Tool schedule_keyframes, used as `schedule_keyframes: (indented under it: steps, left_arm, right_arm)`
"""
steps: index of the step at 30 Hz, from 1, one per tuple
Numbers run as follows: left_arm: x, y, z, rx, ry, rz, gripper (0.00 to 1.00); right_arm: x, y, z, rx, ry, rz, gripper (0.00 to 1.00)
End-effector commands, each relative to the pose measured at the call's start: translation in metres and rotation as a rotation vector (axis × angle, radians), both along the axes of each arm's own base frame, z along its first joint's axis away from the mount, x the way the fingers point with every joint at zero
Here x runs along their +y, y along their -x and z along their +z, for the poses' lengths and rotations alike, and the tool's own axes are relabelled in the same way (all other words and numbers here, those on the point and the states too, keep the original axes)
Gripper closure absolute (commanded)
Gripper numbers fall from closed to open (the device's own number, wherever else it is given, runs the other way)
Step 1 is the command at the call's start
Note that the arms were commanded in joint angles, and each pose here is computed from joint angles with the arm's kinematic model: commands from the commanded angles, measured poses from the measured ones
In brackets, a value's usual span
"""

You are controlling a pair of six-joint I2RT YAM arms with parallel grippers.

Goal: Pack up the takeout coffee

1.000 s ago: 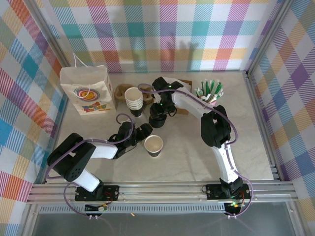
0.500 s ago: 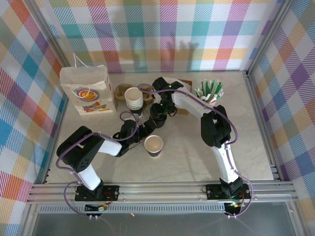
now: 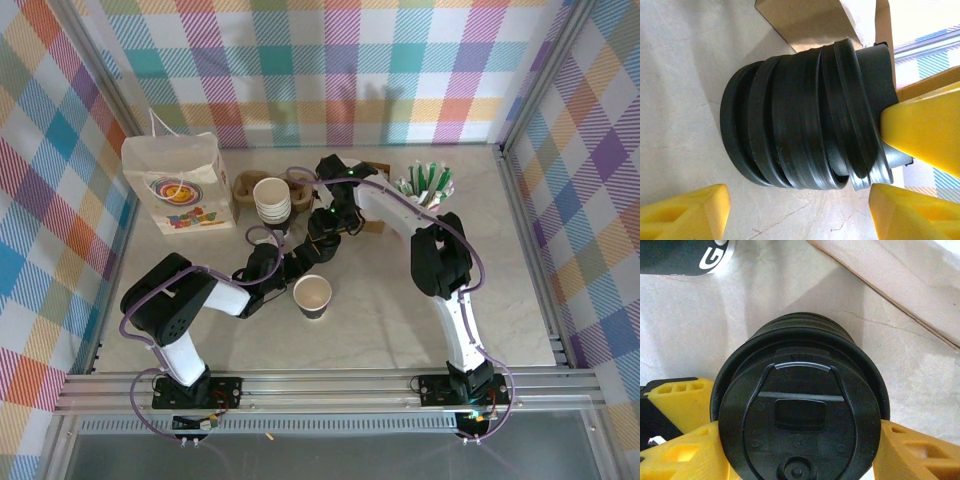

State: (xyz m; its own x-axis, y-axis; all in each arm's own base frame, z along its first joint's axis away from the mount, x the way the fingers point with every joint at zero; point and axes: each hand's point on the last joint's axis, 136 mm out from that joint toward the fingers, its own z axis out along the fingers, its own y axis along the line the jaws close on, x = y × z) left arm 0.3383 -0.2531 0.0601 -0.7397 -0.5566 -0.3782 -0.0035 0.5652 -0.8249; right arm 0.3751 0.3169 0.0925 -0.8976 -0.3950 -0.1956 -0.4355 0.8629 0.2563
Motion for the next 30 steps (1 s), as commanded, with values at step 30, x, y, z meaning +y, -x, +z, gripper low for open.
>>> schedule_keyframes:
  steps: [30]
  left_arm:
    - [0.002, 0.02, -0.051, 0.147, -0.037, 0.005, 0.3]
  right_arm:
    - [0.002, 0.016, 0.03, 0.058, -0.079, -0.015, 0.48]
